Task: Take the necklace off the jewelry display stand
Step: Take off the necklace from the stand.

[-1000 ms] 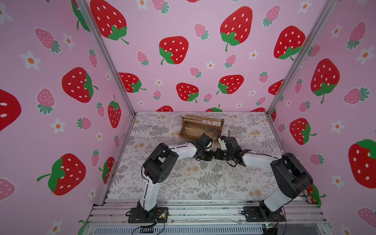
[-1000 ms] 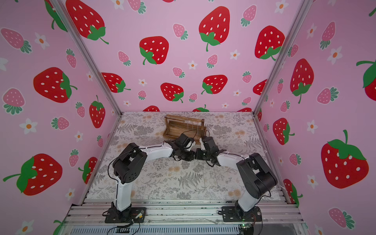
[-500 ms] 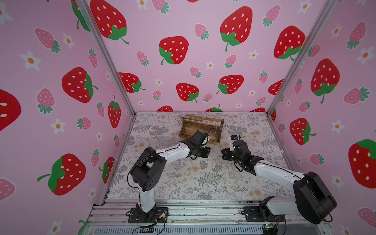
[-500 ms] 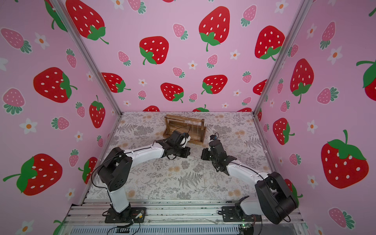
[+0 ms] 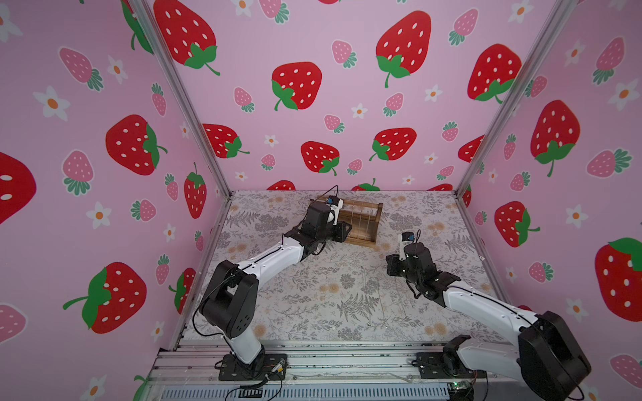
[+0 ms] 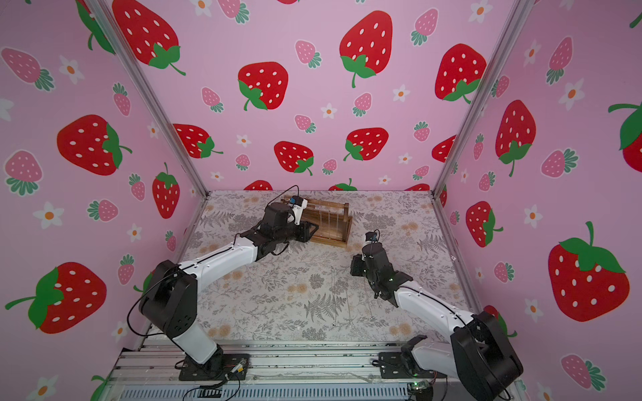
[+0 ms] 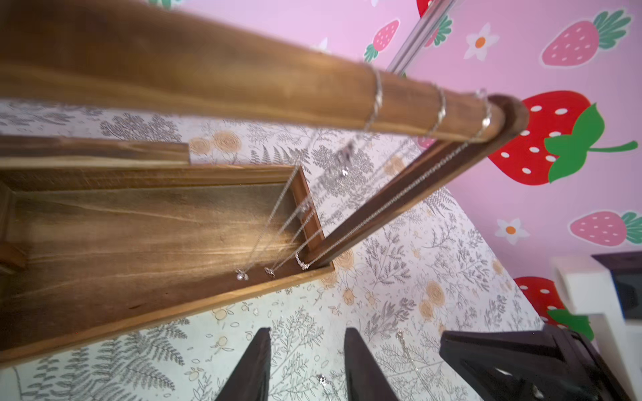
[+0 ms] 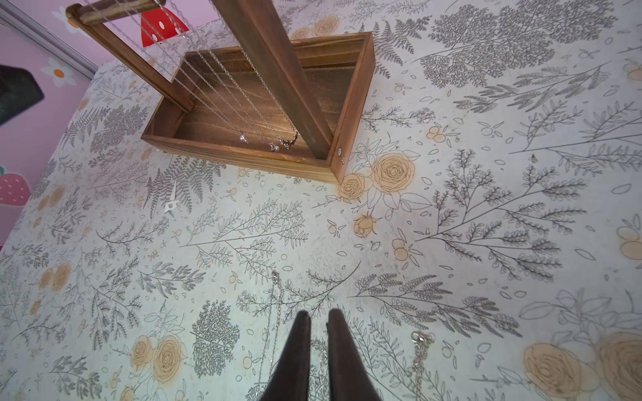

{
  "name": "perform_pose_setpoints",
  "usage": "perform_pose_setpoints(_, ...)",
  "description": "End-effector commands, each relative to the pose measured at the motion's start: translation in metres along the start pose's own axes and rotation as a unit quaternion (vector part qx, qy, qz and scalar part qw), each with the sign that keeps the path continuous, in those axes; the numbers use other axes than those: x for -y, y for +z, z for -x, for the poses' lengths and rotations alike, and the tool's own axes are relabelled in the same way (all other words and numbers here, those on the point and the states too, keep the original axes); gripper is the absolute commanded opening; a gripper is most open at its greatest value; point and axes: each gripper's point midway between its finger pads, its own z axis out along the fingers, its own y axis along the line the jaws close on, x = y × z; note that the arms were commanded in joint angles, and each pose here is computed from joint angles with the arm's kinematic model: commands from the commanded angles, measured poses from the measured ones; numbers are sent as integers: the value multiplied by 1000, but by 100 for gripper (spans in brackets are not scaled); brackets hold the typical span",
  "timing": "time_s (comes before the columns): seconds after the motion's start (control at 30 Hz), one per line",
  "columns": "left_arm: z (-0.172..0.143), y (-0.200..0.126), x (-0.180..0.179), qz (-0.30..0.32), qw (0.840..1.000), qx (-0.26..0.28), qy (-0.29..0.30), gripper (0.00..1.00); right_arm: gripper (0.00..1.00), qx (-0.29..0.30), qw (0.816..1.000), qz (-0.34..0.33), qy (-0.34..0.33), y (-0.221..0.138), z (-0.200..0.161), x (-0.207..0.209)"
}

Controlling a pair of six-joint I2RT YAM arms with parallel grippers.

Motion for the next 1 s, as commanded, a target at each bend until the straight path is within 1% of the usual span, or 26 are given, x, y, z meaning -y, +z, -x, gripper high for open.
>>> perform_pose_setpoints(0.0, 35, 2, 7, -10, 998, 47, 26, 37, 14, 6, 1000, -8, -7, -6, 0, 4)
perform_pose_setpoints(0.17, 45, 7, 10, -25, 996, 76, 49, 37, 15, 0, 1000, -13, -7, -4, -1, 6)
perform_pose_setpoints(0.5, 69, 12, 7, -11, 992, 106, 72, 35, 15, -4, 1000, -11, -7, -3, -2, 5)
perform_pose_setpoints(0.97, 83, 20, 4, -10, 991, 112, 72, 32, 15, -5, 1000, -13, -4, -2, -2, 7)
